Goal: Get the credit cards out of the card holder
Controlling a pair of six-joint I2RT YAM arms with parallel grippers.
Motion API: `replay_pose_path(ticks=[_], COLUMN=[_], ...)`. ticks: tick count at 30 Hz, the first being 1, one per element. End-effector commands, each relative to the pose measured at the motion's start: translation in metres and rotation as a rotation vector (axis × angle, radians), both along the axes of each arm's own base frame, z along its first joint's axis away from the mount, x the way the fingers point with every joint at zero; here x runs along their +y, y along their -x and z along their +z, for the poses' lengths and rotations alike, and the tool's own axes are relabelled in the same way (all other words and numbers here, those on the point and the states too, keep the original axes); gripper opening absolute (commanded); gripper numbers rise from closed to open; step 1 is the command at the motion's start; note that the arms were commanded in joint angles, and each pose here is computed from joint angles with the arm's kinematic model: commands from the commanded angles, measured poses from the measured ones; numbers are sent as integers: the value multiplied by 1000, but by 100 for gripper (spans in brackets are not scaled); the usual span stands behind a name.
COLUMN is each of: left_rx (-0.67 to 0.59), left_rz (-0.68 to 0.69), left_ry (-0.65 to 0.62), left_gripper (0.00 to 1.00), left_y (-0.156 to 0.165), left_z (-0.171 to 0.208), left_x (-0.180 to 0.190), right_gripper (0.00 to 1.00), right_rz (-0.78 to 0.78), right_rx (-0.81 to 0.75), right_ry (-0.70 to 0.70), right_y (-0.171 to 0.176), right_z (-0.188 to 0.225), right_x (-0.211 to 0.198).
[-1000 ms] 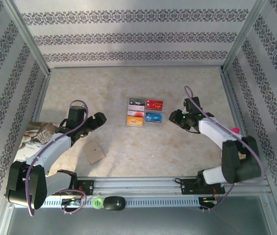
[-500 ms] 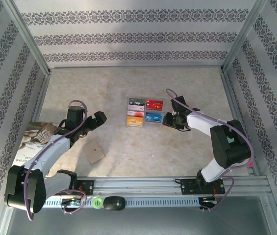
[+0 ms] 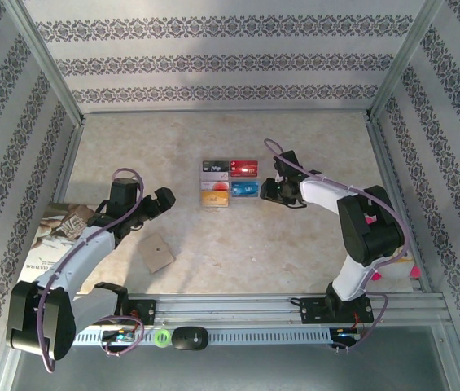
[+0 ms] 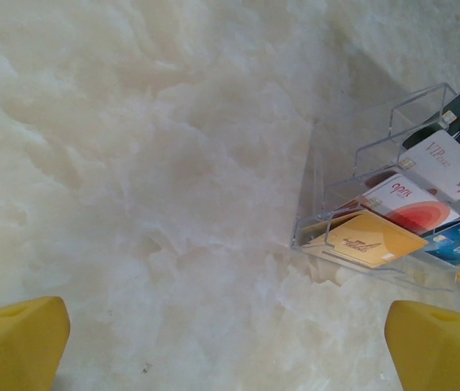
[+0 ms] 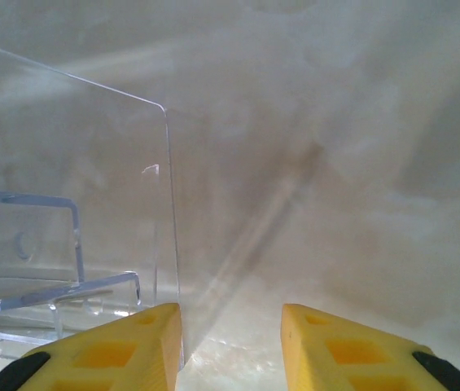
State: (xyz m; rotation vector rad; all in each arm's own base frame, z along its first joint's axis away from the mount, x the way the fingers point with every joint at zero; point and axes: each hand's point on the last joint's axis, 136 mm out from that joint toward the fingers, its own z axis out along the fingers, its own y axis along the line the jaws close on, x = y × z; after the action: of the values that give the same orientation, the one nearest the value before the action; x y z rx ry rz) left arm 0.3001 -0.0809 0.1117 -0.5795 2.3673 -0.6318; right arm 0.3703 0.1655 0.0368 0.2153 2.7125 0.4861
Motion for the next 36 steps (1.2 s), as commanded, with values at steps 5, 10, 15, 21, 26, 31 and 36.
replay_pose_path(ticks=[5,10,15,21,26,31,36], left_rx=[-4,60,147,213,334,332,330], left_rz=[73,219,307,305,291,238,169], left_ry=[-80,-126,-106,-30,-30,23,57], left_gripper=[99,99,99,78,56,58,52], left_y=[15,53,94,118,136,134,126], left_z=[19,13,-14,-40,-64,-80,-88], left_x=[23,50,61,53,49,34,16], right_gripper=[41,50,53,53,52,52,51], right_rz=[-25,-1,199,371,396,407,435], right_rx=[-45,-166,-294,-390,-414,-447,-433], right_ry=[-23,-38,-120,-174,-236,-264,-306], right_y=[-9,6,35,63,68,72,79], right_z=[17,51,83,95,99,106,106], right_x=[12,7,51,100,113,116,122])
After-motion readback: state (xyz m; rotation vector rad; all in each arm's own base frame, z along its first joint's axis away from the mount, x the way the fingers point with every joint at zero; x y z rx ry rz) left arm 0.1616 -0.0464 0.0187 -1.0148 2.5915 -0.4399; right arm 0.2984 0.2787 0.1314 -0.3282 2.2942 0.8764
